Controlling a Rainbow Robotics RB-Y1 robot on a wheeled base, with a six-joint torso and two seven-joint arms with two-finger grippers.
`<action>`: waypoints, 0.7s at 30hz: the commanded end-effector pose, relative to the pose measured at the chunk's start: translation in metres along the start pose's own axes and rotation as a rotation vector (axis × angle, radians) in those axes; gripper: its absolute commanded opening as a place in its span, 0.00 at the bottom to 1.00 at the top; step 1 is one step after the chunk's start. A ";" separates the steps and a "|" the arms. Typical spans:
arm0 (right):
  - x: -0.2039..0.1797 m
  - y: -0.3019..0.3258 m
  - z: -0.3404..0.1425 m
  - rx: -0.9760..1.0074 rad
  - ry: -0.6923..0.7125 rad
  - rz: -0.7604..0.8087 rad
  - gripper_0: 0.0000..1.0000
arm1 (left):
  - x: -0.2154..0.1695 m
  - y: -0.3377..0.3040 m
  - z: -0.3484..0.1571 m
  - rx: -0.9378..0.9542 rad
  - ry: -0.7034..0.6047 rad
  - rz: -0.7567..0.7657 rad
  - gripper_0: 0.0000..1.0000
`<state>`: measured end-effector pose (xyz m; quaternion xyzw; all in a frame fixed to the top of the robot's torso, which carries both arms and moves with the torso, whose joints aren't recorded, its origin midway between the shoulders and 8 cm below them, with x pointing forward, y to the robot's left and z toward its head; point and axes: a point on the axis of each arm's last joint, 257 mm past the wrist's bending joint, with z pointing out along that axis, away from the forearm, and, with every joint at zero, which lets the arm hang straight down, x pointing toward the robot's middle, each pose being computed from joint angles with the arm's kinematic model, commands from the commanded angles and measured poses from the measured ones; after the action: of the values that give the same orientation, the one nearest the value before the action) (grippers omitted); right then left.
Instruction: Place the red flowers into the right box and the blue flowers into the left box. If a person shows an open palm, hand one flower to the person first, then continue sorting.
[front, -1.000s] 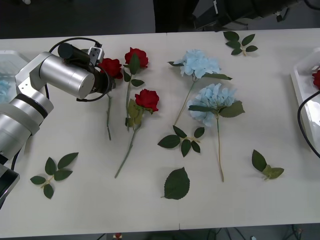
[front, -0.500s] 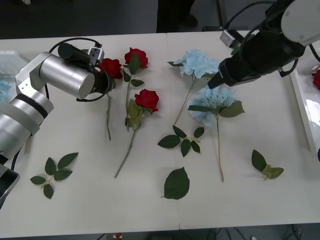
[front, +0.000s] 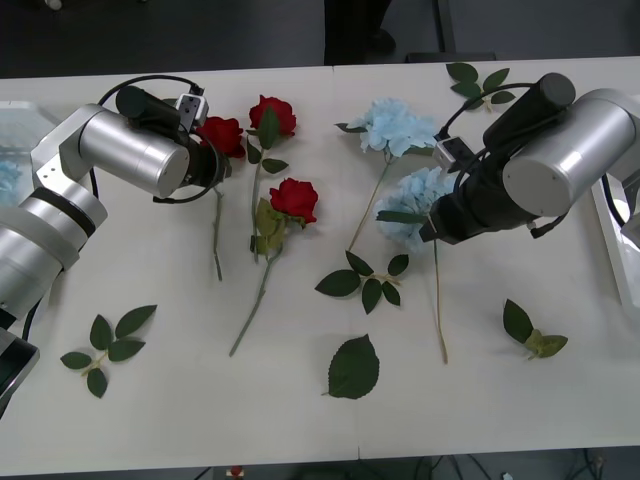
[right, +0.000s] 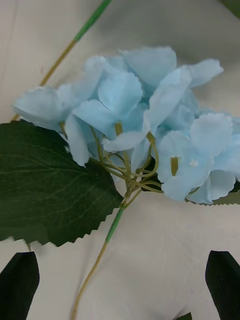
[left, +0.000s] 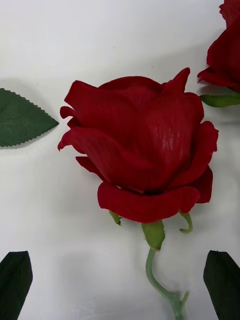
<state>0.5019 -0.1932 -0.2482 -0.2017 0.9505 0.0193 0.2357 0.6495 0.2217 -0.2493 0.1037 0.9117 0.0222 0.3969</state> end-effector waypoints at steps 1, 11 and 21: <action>0.018 -0.013 0.014 0.069 -0.012 0.020 0.96 | 0.021 -0.028 0.012 0.031 0.013 -0.032 1.00; 0.023 -0.018 0.045 0.104 -0.009 0.064 0.96 | 0.011 -0.025 0.010 0.021 -0.010 -0.021 1.00; 0.033 -0.020 0.061 0.125 0.002 0.070 0.97 | 0.001 -0.026 0.009 0.010 -0.042 -0.001 1.00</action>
<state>0.5148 -0.2263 -0.3078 -0.1669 0.9538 -0.0396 0.2467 0.6391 0.2191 -0.2803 0.1169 0.9142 0.0330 0.3866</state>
